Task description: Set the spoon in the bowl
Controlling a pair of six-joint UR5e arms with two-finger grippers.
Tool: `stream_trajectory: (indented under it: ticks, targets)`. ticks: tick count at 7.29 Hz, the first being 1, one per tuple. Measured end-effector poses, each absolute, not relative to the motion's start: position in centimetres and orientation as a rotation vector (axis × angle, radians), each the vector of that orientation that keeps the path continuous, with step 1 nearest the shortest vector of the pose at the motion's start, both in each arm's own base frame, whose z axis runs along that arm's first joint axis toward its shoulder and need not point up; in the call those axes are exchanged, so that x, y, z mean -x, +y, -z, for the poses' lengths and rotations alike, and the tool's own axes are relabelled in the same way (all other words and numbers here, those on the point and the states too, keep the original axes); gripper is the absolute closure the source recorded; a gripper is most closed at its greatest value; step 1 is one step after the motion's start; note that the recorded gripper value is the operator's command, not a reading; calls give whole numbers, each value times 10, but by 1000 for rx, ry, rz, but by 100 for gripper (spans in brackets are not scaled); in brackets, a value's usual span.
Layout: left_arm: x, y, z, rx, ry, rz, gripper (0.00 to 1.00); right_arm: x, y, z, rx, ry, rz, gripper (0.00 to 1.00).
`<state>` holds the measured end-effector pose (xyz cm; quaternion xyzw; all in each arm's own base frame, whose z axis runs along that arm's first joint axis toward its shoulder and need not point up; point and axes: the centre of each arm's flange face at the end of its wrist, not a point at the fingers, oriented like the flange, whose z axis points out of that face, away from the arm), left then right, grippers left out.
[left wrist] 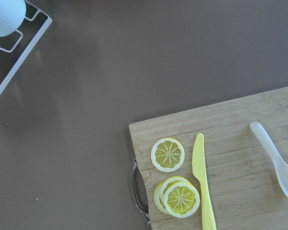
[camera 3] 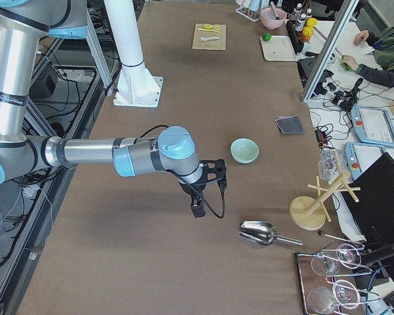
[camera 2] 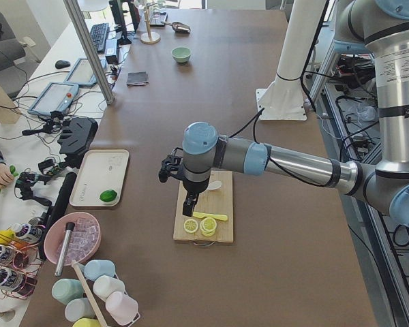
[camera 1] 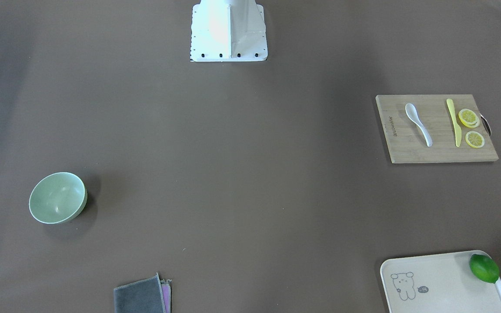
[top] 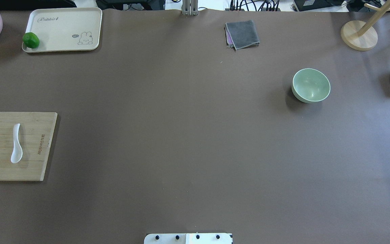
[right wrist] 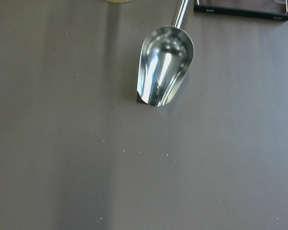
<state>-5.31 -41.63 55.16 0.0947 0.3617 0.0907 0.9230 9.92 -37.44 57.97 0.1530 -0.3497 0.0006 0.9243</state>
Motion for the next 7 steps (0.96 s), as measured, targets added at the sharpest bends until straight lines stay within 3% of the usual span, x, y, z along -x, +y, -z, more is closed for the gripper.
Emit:
stream_trajectory:
  ticks: [4, 7]
  targets:
    - [58, -412, -540, -225, 738, -189, 2, -102, -385, -558, -398, -722, 8, 0]
    - [57, -448, -506, -368, 727, -241, 2, -102, -423, -509, -456, -783, -41, 1]
